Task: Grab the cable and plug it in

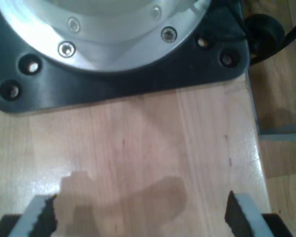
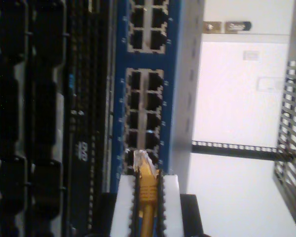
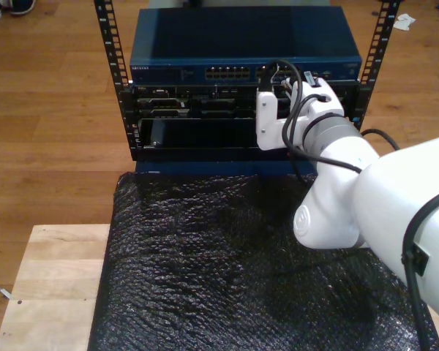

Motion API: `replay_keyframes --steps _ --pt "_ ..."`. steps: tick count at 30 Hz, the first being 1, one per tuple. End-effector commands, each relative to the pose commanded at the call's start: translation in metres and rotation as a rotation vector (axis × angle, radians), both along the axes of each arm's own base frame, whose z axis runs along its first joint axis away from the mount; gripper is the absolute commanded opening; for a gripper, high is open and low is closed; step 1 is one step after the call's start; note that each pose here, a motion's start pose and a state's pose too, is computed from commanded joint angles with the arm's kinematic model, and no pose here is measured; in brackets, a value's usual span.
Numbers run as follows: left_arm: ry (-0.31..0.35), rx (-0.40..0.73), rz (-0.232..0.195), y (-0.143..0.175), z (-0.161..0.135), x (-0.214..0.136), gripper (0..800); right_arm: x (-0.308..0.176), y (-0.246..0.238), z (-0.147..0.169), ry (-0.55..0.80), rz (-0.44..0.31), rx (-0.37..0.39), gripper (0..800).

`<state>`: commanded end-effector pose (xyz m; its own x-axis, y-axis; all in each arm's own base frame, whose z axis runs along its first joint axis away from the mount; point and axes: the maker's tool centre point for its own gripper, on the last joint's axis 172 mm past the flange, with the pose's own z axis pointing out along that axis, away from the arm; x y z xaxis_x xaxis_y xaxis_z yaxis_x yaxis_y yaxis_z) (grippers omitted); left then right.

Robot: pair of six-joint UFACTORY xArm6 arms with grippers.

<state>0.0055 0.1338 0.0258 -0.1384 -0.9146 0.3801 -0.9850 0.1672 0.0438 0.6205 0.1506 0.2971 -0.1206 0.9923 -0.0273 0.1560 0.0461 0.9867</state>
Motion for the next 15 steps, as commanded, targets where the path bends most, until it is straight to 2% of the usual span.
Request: replay_keyframes --steps 9,15 --pt "0.000 0.000 0.000 0.000 0.000 0.000 800 0.004 -0.005 -0.010 -0.011 -0.015 -0.002 0" --pt "0.000 0.000 0.000 0.000 0.000 0.000 800 0.015 -0.028 -0.005 -0.157 -0.079 -0.005 0"
